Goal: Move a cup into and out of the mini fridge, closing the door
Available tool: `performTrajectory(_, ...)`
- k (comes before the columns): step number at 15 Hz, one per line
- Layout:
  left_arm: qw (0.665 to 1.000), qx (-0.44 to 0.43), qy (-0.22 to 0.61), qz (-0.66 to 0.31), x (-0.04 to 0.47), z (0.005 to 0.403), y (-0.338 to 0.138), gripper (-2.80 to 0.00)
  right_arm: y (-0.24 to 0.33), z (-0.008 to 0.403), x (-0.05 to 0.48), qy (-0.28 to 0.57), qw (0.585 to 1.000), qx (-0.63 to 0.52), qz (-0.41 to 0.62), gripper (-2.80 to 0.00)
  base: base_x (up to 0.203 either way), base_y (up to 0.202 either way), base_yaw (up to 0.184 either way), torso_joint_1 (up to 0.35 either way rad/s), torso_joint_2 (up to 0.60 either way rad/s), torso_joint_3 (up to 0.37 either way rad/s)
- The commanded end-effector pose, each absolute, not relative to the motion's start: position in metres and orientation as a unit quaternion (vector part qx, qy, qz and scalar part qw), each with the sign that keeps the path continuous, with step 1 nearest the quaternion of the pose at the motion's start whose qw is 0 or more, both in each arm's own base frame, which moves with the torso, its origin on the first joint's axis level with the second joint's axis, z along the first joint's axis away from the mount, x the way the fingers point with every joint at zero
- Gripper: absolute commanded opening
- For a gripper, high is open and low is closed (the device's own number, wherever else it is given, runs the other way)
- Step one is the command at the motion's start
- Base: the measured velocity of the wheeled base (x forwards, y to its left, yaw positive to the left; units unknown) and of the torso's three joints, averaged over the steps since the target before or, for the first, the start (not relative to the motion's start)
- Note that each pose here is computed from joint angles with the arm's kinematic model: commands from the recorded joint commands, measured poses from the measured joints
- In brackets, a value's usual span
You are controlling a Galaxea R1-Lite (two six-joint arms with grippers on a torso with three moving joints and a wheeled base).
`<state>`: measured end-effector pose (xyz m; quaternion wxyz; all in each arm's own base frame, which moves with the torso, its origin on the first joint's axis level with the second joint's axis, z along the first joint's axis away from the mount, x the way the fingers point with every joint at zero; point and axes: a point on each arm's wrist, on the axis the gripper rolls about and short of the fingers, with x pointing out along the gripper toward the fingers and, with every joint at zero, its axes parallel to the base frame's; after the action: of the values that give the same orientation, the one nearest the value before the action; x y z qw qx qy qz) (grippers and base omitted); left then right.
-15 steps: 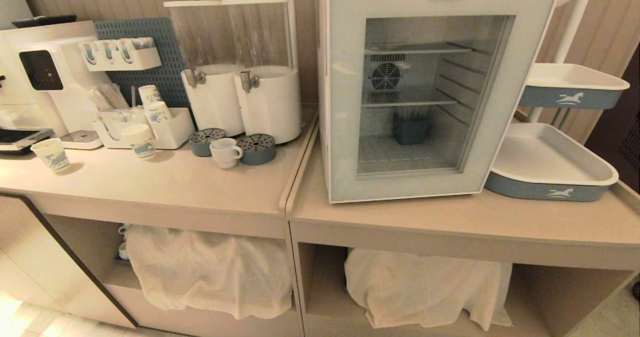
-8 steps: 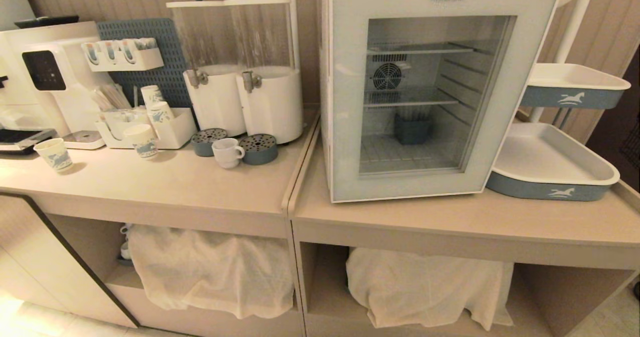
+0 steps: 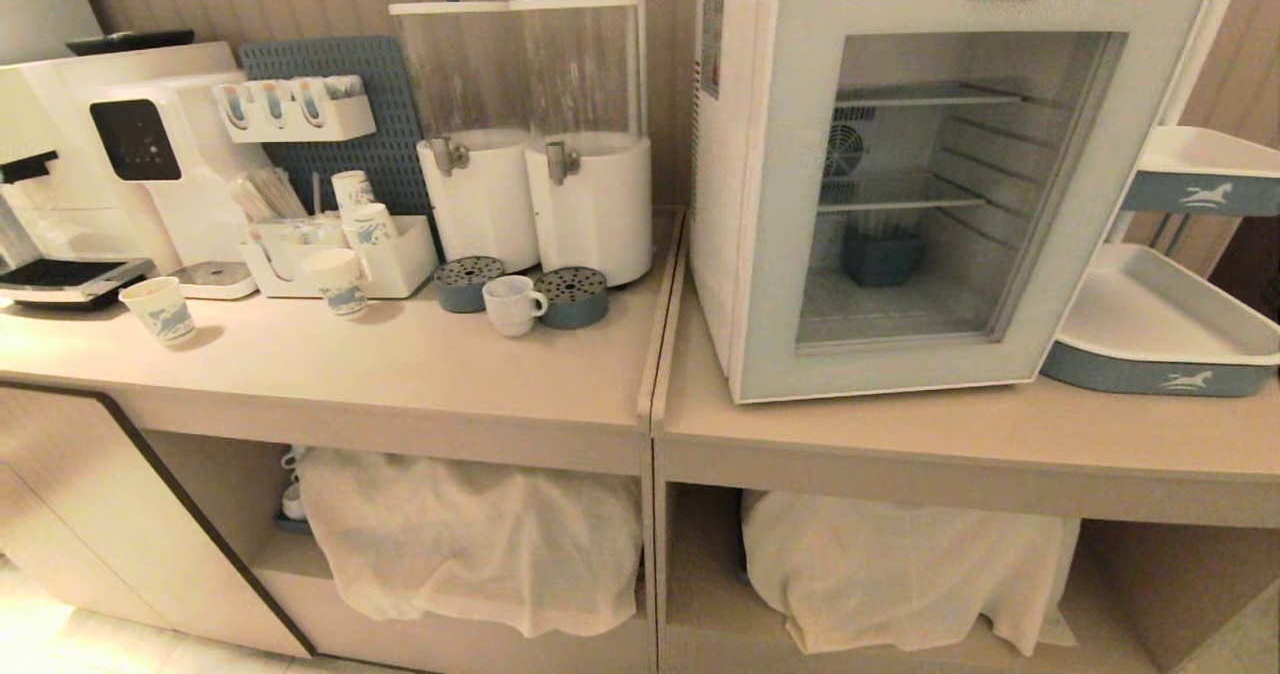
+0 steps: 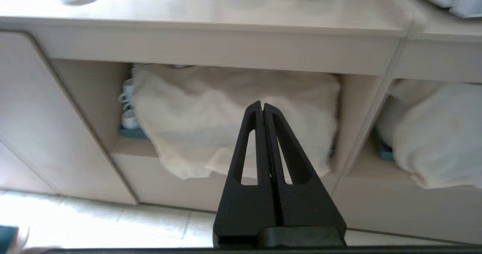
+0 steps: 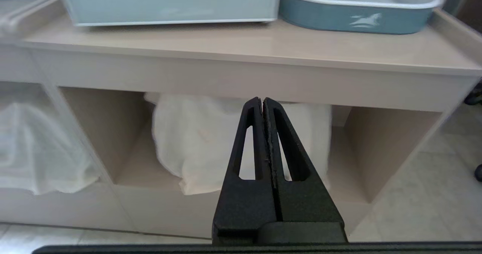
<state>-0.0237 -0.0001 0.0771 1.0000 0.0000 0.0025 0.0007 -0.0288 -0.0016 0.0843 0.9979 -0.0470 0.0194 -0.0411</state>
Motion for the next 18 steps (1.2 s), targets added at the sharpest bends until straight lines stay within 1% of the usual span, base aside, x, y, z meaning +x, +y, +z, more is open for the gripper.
performTrajectory(1,1.0,-0.001,0.004,0.001,-0.0235,0.0763,-0.0001,-2.8,-0.0017,0.0843,-0.0288,0.02,0.998,-0.047,-0.041,-2.8,0.0,0.193,0.005,0.001,0.01,0.001)
performTrajectory(18,1.0,-0.002,0.002,0.001,-0.0237,0.0771,-0.0001,-2.8,-0.0017,0.0843,-0.0288,0.02,0.998,-0.047,-0.041,-2.8,0.0,0.194,-0.001,0.001,0.0,0.004)
